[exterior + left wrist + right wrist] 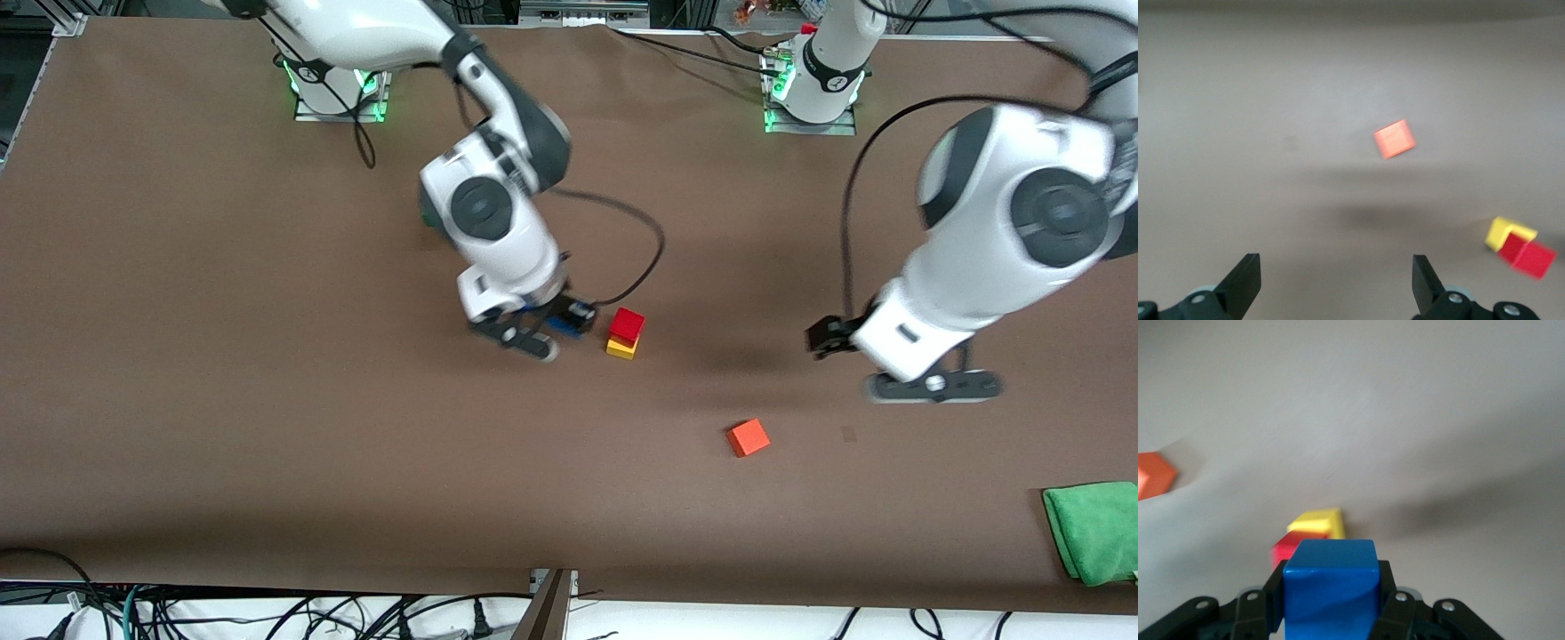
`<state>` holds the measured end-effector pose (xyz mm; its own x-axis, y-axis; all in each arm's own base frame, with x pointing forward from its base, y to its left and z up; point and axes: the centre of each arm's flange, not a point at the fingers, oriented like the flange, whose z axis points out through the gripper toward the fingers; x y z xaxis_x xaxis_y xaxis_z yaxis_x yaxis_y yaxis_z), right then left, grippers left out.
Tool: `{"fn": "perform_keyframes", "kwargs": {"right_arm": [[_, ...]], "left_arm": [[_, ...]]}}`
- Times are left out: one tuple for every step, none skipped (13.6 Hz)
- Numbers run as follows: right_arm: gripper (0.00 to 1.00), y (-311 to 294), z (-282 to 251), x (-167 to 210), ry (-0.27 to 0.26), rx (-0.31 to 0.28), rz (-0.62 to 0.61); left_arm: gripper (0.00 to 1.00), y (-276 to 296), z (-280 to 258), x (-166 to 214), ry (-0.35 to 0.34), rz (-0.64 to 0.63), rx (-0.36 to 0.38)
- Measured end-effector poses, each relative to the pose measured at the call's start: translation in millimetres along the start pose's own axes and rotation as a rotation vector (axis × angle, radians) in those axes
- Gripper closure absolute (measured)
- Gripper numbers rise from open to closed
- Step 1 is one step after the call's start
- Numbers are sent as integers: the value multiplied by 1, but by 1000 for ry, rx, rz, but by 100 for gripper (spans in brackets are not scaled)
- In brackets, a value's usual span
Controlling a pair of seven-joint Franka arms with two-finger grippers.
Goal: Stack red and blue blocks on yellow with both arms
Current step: 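Withdraw the left gripper while the right gripper carries blue over red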
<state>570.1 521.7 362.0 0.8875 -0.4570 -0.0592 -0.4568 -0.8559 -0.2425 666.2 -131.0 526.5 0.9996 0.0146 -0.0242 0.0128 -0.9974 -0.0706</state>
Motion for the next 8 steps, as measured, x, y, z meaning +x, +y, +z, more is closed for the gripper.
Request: {"fn": "perform_keyframes", "kwargs": {"right_arm": [[45,-10,8,-20,6,27,34],[45,-16,19,-35,10,44,56],[45,-19,31,-45,15,52,64],[45,-19,43,-49,24,51,61],[45,-17,53,-49,33,44,56],[45,-16,58,-47,41,40,54],[45,-15,59,-44,47,41,55],[45,-15,57,-42,51,45,57]], "left_arm": [[0,-14,-14,-8,-11,7,18],[0,-27,-27,-16,-16,3,32],[0,-41,-39,-23,-18,-9,37],[0,-58,-49,-29,-20,-24,28],[0,-77,-54,-36,-25,-44,18],[0,-94,-58,-43,-29,-62,15],[0,-107,-61,-52,-35,-76,11],[0,-116,-62,-60,-42,-92,5]]}}
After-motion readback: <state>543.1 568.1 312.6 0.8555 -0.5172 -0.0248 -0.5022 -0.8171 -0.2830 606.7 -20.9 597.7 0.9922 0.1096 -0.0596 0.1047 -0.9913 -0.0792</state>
